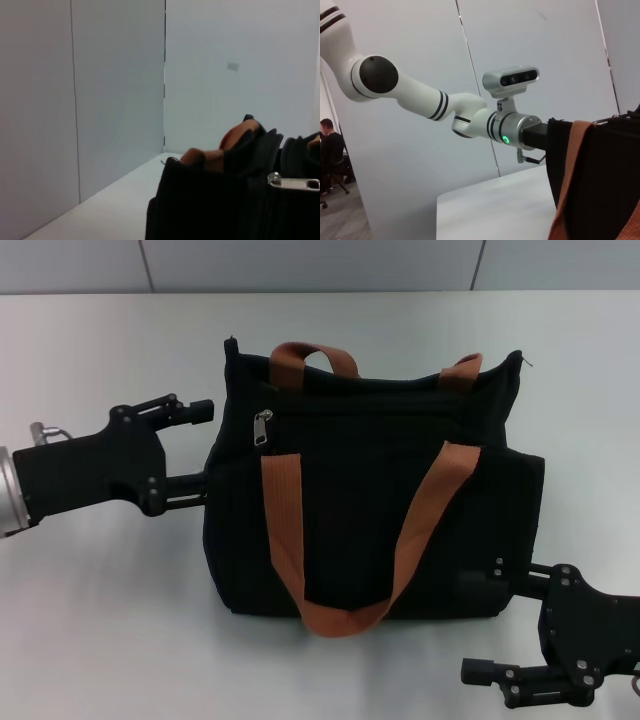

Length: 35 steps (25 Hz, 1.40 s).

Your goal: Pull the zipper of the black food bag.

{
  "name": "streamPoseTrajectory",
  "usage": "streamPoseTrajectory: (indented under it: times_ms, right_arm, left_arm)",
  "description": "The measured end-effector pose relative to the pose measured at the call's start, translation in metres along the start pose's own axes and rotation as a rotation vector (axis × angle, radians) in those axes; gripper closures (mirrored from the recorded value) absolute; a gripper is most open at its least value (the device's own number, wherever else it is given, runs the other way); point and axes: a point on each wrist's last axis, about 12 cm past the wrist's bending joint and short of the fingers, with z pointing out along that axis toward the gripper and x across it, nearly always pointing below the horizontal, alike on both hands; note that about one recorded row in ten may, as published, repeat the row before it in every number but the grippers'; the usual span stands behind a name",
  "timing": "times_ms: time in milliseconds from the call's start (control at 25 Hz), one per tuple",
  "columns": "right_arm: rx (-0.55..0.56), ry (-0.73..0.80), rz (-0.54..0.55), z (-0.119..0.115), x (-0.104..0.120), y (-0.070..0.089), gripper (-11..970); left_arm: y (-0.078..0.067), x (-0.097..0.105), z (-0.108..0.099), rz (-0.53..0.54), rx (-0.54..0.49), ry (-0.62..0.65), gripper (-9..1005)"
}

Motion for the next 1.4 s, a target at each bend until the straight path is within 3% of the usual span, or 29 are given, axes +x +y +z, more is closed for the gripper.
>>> streamPoseTrajectory:
  times_ms: [240, 480, 680, 880, 1120, 1240, 1400]
  right_arm:
    - [0.001, -0.006, 0.009, 0.0, -0.001, 0.0, 136]
    - [0.008, -0.016, 0.014, 0.0, -0.001, 0.0, 137]
    - [0.007, -0.018, 0.022, 0.001, -0.001, 0.0, 137]
    - [0.0, -0.046, 0.015, -0.001, -0.005, 0.001, 137]
    - [-0.009, -0.247, -0.017, -0.012, -0.028, 0.005, 137]
    - [-0.005, -0.329, 0.052, -0.016, -0.045, -0.004, 138]
    - [-0.073, -0.344, 0.239, -0.013, -0.078, -0.029, 138]
  left_arm:
    - [0.004, -0.003, 0.004, 0.098, -0.036, -0.014, 194]
    - [0.004, -0.003, 0.003, 0.1, -0.085, -0.049, 403]
    - [0.001, -0.003, 0.007, 0.115, -0.075, -0.063, 647]
    - [-0.001, -0.002, 0.007, 0.116, -0.072, -0.072, 748]
    - [-0.005, -0.003, 0.002, 0.107, -0.064, -0.099, 870]
    - [-0.007, -0.003, 0.0, 0.105, -0.06, -0.114, 980]
    - [-0.007, -0.004, 0.0, 0.105, -0.065, -0.12, 977]
